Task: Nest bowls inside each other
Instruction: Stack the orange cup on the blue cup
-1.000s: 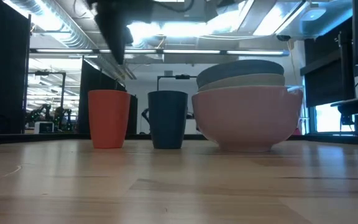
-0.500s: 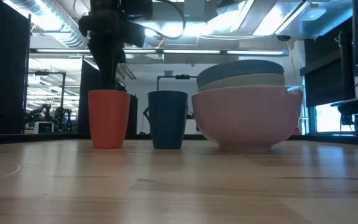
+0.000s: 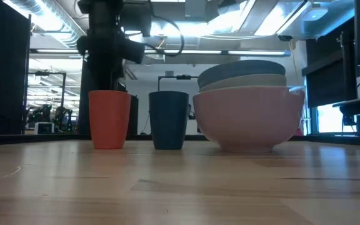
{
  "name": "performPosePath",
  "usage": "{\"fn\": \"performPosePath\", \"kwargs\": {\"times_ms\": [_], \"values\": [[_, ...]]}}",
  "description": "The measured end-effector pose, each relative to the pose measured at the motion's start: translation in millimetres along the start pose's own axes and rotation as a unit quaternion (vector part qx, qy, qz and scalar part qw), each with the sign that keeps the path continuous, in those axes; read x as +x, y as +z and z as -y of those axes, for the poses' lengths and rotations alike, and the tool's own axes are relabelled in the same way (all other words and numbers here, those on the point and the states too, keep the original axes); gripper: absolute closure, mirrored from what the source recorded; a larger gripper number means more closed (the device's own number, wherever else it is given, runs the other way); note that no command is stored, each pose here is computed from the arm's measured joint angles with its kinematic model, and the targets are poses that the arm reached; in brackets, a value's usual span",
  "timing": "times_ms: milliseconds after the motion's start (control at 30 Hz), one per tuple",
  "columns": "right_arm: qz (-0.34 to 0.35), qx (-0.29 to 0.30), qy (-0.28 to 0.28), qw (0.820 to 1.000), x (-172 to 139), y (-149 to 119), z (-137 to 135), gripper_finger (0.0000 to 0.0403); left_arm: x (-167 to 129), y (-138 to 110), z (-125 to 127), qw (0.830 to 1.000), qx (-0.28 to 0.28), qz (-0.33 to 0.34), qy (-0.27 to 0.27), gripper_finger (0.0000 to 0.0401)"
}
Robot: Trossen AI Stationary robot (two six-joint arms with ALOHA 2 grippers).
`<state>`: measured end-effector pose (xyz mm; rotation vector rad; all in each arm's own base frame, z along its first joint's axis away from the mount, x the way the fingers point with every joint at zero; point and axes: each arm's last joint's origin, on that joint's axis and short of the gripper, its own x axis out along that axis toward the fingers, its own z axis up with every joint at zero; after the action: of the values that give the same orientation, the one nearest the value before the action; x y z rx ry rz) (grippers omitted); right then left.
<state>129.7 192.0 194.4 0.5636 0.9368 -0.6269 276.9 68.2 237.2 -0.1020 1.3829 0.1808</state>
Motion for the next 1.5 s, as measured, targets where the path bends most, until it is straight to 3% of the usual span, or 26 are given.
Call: {"fn": "performPosePath", "kwargs": {"times_ms": [200,333,433,533,733,1200,1500], "values": [[0.0,0.003,0.0,1.0,0,0,0,0.0166,19,-7,-4,1.0,-0.006,0.0,-0.004,0.0294],[0.0,0.003,0.0,1.0,0,0,0,0.0166,33,-12,-6,0.999,-0.008,-0.039,-0.015,0.0379],[0.0,0.003,-0.001,1.0,0,0,0,0.0166,28,-9,-4,0.999,-0.007,-0.033,-0.016,0.0397],[0.0,0.002,-0.002,1.0,0,0,0,0.0166,1,0,1,1.0,-0.009,-0.017,-0.015,0.04],[0.003,-0.005,-0.013,1.0,0,1,3,0.0166,-72,34,12,0.996,-0.001,0.093,-0.006,0.04],[0.004,-0.008,-0.015,1.0,0,1,3,0.0166,-59,81,12,0.996,0.035,0.077,0.021,0.0401],[0.003,-0.006,-0.011,1.0,0,1,2,0.0166,-53,87,23,0.994,0.064,0.091,0.0,0.0401]]}}
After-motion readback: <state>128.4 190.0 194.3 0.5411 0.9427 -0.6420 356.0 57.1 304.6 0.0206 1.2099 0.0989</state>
